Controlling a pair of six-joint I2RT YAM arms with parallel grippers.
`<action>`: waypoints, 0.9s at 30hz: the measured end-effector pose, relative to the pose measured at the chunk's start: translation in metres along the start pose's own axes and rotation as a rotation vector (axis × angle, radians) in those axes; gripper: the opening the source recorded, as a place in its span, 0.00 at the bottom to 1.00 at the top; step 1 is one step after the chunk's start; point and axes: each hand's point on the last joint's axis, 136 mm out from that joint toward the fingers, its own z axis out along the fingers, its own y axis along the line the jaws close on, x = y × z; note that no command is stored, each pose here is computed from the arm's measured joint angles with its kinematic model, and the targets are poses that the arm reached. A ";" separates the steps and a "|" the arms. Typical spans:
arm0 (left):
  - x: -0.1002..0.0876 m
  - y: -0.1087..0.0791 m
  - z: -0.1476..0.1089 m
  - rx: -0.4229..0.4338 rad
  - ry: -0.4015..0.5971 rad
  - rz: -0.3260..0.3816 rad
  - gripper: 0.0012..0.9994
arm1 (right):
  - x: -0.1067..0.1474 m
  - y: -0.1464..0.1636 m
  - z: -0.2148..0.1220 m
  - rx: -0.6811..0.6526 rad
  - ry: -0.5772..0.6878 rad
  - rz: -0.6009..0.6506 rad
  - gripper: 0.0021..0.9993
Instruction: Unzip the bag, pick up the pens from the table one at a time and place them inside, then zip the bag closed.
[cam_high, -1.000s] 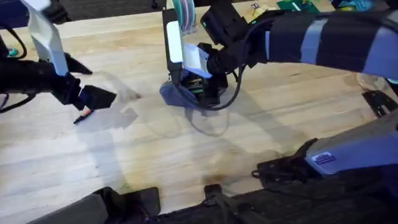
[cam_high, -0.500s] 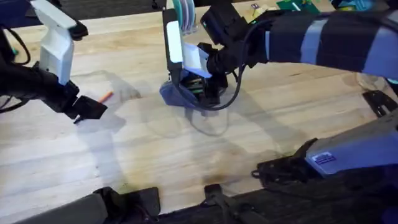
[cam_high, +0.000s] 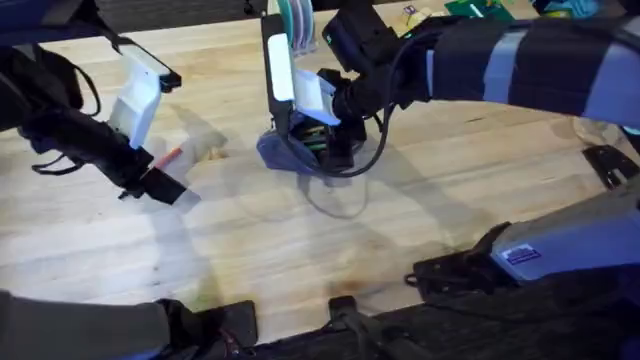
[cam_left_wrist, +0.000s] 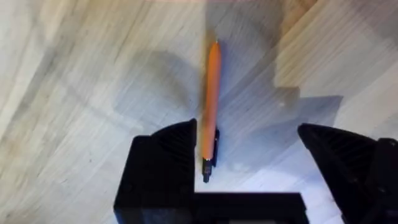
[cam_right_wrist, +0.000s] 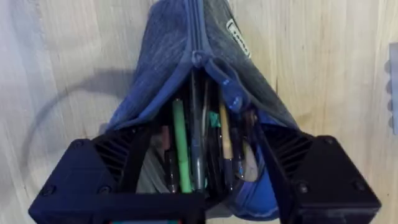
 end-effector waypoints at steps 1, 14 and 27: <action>0.001 0.000 0.003 0.008 0.009 -0.001 0.99 | 0.000 0.000 0.000 0.001 0.002 0.000 1.00; 0.004 0.000 0.011 0.035 0.029 -0.003 0.99 | 0.002 -0.002 0.000 0.013 0.016 -0.001 1.00; 0.003 0.002 0.011 0.024 0.029 -0.002 0.79 | 0.002 -0.002 0.000 0.013 0.016 -0.001 1.00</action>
